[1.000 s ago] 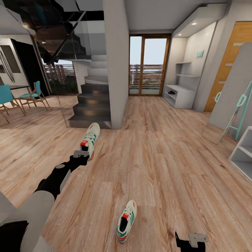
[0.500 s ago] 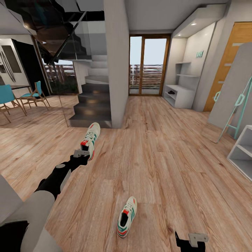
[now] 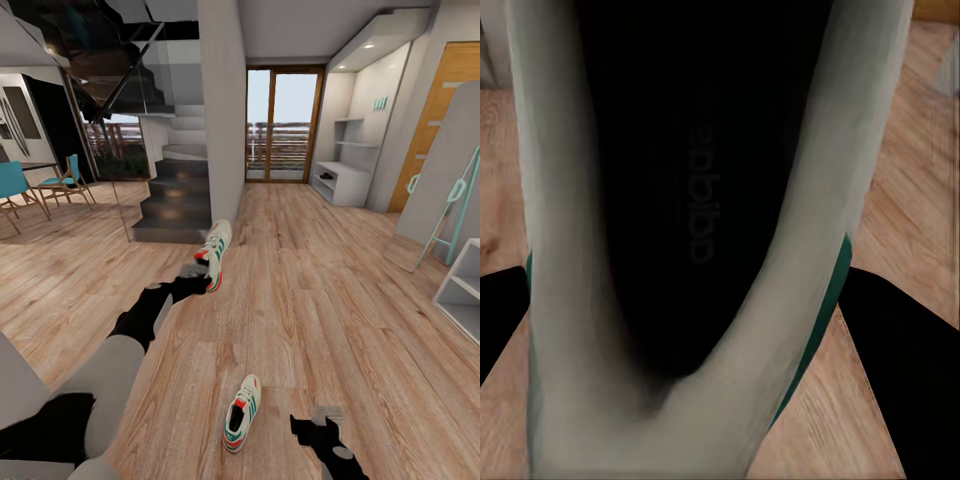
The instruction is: Pick up the two gym shoes and the two sandals from the corridor floor and place them onto the hallstand (shoe rack) in the corridor, making sure they are on the rack and not on the floor. Arrange them so the two gym shoes are next to each other and the two sandals are next to each other.
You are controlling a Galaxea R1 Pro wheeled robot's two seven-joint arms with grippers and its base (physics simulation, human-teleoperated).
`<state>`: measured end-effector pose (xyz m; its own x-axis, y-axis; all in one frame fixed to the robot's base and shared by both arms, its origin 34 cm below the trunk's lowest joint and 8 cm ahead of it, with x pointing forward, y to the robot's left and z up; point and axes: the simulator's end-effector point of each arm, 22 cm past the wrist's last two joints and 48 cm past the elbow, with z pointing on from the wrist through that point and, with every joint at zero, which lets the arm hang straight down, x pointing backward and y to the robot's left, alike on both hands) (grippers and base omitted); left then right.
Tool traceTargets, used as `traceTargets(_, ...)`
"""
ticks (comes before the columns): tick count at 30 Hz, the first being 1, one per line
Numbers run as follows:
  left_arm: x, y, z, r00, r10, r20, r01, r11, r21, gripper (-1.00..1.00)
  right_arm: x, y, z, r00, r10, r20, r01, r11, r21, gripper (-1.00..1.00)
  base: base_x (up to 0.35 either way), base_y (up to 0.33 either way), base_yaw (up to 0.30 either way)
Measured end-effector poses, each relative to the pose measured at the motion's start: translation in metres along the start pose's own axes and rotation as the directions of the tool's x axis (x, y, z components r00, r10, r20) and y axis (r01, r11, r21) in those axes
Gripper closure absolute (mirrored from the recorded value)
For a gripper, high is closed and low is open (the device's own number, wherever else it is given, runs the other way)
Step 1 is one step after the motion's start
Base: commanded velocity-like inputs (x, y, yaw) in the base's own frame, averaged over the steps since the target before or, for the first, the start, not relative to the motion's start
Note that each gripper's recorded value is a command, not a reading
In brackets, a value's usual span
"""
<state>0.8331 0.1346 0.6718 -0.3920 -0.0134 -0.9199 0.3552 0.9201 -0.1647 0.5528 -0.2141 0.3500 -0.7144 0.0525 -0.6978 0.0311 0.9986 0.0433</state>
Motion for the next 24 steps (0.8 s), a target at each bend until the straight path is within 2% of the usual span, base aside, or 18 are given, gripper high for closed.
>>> traceTargets(1, -0.004, -0.007, 0.002, 1.000, -0.006, -0.006, 0.006, 1.000, 0.011, 1.00, -0.011, 0.018, 0.000, 1.000, 0.008, -0.025, -0.009, 1.000, -0.023, -1.00, 0.000, 0.000, 0.000)
traceTargets(3, -0.007, -0.014, 0.003, 1.000, -0.010, -0.015, 0.010, 1.000, 0.026, 1.00, -0.022, 0.038, 0.000, 0.999, 0.016, -0.047, -0.019, 0.999, -0.049, -1.00, 0.000, 0.000, 0.000)
traceTargets(4, -0.010, -0.022, 0.004, 1.000, -0.016, -0.022, 0.017, 0.999, 0.050, 1.00, -0.031, 0.057, -0.001, 0.998, 0.024, -0.063, -0.029, 0.997, -0.073, -1.00, 0.000, 0.000, 0.000)
traceTargets(8, -0.014, -0.042, 0.004, 0.999, -0.017, -0.038, 0.022, 0.992, 0.123, 1.00, -0.050, 0.094, -0.004, 0.996, 0.041, -0.082, -0.049, 0.993, -0.105, -1.00, 0.000, 0.000, 0.000)
traceTargets(10, -0.016, -0.052, 0.002, 0.999, -0.017, -0.041, 0.024, 0.986, 0.163, 1.00, -0.054, 0.087, -0.003, 0.996, 0.037, -0.085, -0.043, 0.997, -0.068, -1.00, 0.000, 0.000, 0.000)
traceTargets(15, -0.015, -0.059, 0.000, 0.998, -0.018, -0.057, 0.029, 0.979, 0.201, 1.00, -0.053, 0.068, -0.002, 0.995, 0.037, -0.093, -0.036, 0.999, 0.016, -1.00, 0.000, 0.000, 0.000)
traceTargets(24, -0.006, -0.060, -0.001, 0.997, -0.021, -0.074, 0.036, 0.977, 0.211, 1.00, -0.049, 0.060, 0.000, 0.996, 0.042, -0.085, -0.037, 0.998, 0.055, -1.00, 0.000, 0.000, 0.000)
